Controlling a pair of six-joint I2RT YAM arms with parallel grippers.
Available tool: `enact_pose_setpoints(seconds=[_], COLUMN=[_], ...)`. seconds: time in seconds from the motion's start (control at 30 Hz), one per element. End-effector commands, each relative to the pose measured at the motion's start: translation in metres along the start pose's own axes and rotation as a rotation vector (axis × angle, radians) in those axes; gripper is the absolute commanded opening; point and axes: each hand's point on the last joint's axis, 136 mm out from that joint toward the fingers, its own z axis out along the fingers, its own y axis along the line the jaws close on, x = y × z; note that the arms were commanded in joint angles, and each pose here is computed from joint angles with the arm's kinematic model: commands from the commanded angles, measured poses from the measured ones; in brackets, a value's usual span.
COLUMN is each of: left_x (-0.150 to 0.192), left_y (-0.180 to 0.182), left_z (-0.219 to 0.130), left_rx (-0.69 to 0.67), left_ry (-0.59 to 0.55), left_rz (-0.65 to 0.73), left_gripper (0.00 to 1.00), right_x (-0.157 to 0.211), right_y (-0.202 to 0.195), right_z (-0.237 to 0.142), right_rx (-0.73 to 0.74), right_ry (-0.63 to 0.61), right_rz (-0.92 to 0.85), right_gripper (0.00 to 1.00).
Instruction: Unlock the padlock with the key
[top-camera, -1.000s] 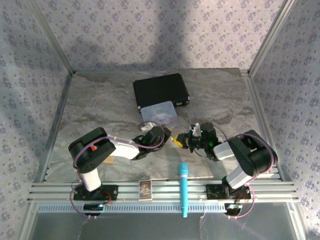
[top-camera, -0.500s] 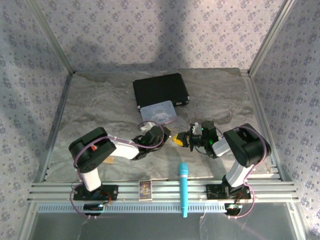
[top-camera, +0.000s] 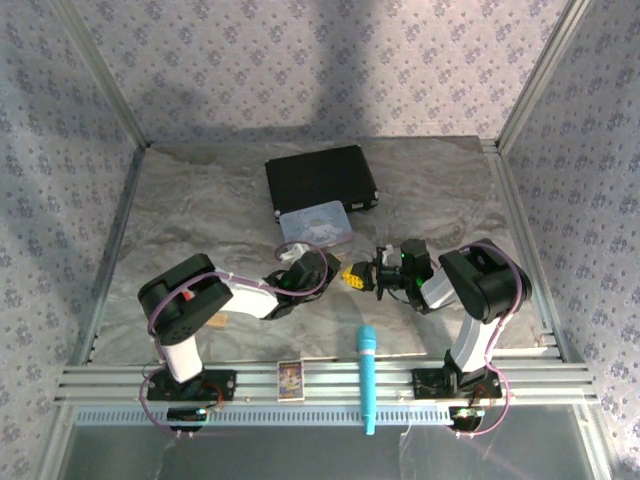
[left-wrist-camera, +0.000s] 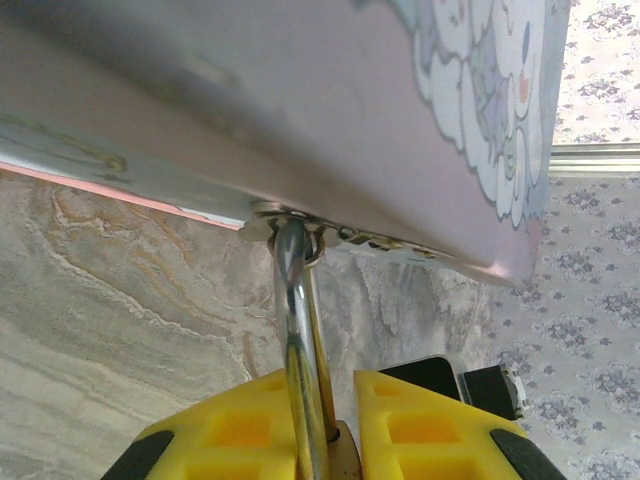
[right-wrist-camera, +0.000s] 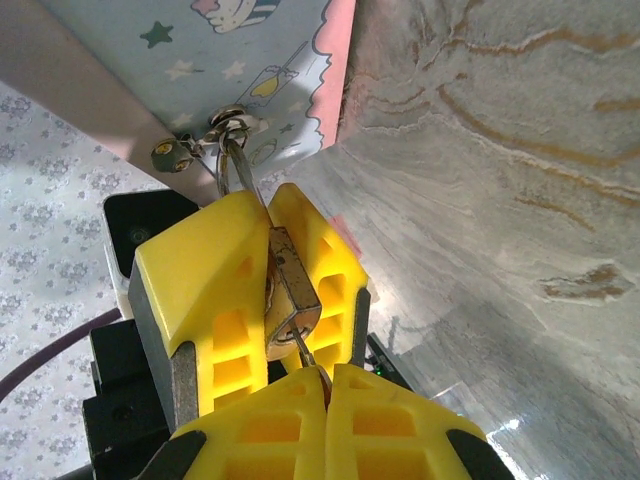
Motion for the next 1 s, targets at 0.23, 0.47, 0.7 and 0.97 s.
enact_pose_setpoints(seconds=[0.23,0.47,0.7,0.97], left_x=[0.031,0.039,0.045,0.046], left_y=[-0.031,-0.030,-0.024,-0.018], left_z=[-0.005,-0.002,0.001,0.002], left_rx=[0.097,0.099,0.063,0.031], left_ry=[0.148,0.180,0.201,0.208], left_rz=[-0.055,-0.077,-0.078,-0.080], left_gripper=[0.00,0.00,0.00,0.00], right_x=[-0.029,-0.031,-0.031,-0.021], right_y=[0.014,0.022,0.024,0.025], right_z=[0.001,0.009,0.012,0.009], right_rx=[-0.024,-0.022,0.011,0.146], right_ry=[-0.073,-0.100,-0.145,-0.185], right_rz=[-0.049,-0.092,-0.144,-0.253], right_gripper=[0.00,0.00,0.00,0.00])
